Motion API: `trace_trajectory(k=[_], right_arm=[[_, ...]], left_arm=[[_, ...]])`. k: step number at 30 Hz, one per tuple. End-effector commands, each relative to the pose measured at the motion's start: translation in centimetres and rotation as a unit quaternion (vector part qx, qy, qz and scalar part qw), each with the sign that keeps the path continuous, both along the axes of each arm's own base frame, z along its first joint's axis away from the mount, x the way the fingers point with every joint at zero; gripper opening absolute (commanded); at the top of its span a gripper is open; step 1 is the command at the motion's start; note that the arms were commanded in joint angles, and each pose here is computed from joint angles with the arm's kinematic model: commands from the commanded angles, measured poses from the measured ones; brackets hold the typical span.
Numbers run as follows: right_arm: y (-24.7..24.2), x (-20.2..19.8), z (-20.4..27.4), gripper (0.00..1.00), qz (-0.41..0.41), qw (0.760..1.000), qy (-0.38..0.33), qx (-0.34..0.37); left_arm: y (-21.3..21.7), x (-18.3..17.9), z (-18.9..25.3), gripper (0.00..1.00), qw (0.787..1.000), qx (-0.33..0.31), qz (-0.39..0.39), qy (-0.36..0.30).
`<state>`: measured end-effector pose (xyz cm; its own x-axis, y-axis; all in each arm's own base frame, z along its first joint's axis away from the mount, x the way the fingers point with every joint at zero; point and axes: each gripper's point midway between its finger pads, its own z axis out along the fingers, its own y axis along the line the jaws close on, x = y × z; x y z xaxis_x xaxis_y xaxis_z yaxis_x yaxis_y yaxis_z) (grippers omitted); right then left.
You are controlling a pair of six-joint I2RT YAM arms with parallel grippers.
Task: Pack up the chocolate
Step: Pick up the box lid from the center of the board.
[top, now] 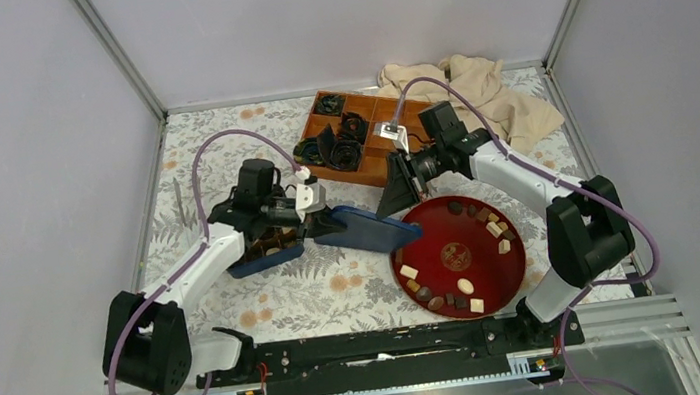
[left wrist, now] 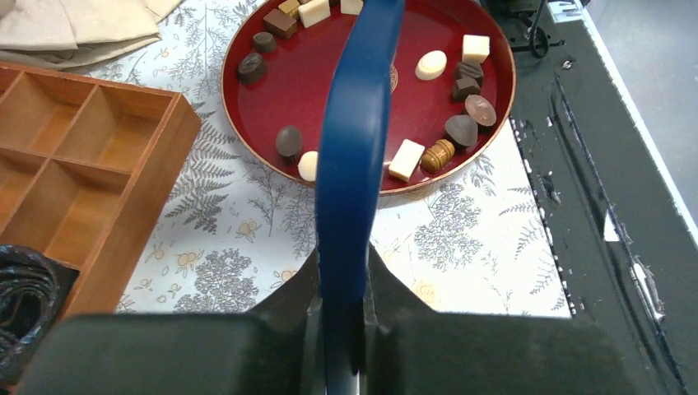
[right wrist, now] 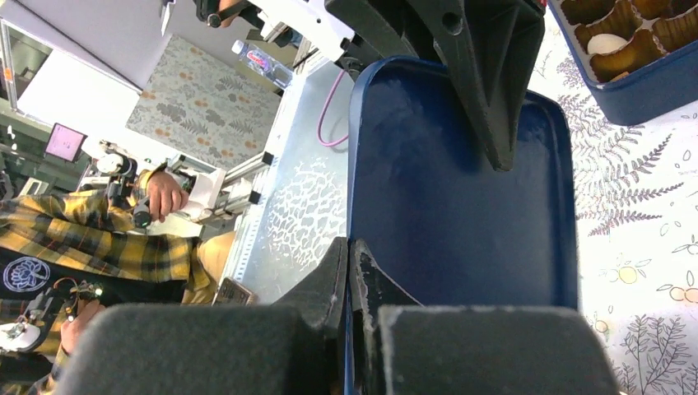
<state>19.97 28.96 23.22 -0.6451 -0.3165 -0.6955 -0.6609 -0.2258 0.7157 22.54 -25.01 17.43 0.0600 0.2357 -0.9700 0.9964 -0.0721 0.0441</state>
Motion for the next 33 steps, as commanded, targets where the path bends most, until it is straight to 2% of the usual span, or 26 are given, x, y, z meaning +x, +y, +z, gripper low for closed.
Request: trace_trajectory(k=[1, 2, 3, 5, 6, 8, 10, 11, 12, 15, 16, 18, 19, 23, 25, 33], right_arm=[[-0.2, -1.3, 2.3, 0.00, 0.024, 0.998, -0.033, 0.038], [-0.3, -1.1, 2.3, 0.00, 0.019, 0.998, -0.036, 0.037], [-0.5, -0.8, 2.4, 0.09, 0.011, 0.998, -0.042, 0.035], [-1.4, 0.5, 3.0, 0.35, -0.020, 0.997, -0.062, 0.033], [-2.2, 1.4, 3.5, 0.45, -0.041, 0.995, -0.083, 0.031], [-4.4, 2.7, 4.1, 0.64, -0.088, 0.988, -0.130, 0.001], [-6.5, 3.8, 4.9, 0.76, -0.121, 0.971, -0.205, -0.024], [-7.4, 4.2, 5.5, 0.89, -0.138, 0.963, -0.231, -0.028], [-8.2, 4.4, 6.1, 0.98, -0.154, 0.955, -0.254, -0.025], [-9.4, 3.5, 6.8, 1.00, -0.185, 0.934, -0.305, -0.005], [-9.3, 2.6, 6.5, 1.00, -0.183, 0.935, -0.302, 0.011], [-9.0, 0.6, 5.4, 1.00, -0.160, 0.947, -0.272, 0.051], [-9.0, 0.2, 4.5, 1.00, -0.163, 0.956, -0.239, 0.046], [-8.9, 2.4, 1.7, 1.00, -0.235, 0.955, -0.179, 0.009], [-8.7, 2.5, 1.4, 0.98, -0.243, 0.959, -0.143, 0.011], [-6.0, 1.5, 0.6, 0.95, -0.218, 0.970, -0.104, 0.017]], left_arm=[[-0.6, 0.5, 1.9, 0.00, 0.999, -0.015, -0.009, -0.032], [-0.5, 0.3, 2.0, 0.00, 1.000, -0.015, -0.006, -0.025], [-0.4, 0.2, 2.2, 0.00, 1.000, -0.014, 0.001, -0.018], [-0.3, 0.3, 3.0, 0.00, 1.000, -0.016, 0.025, 0.005], [-0.2, 0.2, 3.5, 0.00, 0.998, -0.019, 0.042, 0.039], [0.1, 0.2, 4.4, 0.00, 0.993, -0.026, 0.075, 0.089], [0.5, 0.4, 4.7, 0.00, 0.981, -0.034, 0.115, 0.153], [0.6, 0.4, 4.9, 0.00, 0.974, -0.042, 0.130, 0.180], [0.7, 0.5, 4.9, 0.00, 0.965, -0.049, 0.147, 0.210], [1.0, 0.0, 5.2, 0.00, 0.939, -0.078, 0.179, 0.283], [0.9, -0.4, 5.4, 0.00, 0.930, -0.093, 0.182, 0.304], [1.0, -0.8, 6.7, 0.00, 0.920, -0.140, 0.186, 0.314], [1.1, -0.9, 7.2, 0.00, 0.915, -0.163, 0.193, 0.315], [1.4, -1.3, 9.0, 0.00, 0.896, -0.230, 0.206, 0.319], [1.2, -1.3, 9.3, 0.00, 0.891, -0.239, 0.210, 0.323], [-0.5, -1.4, 9.9, 0.00, 0.893, -0.247, 0.201, 0.319]])
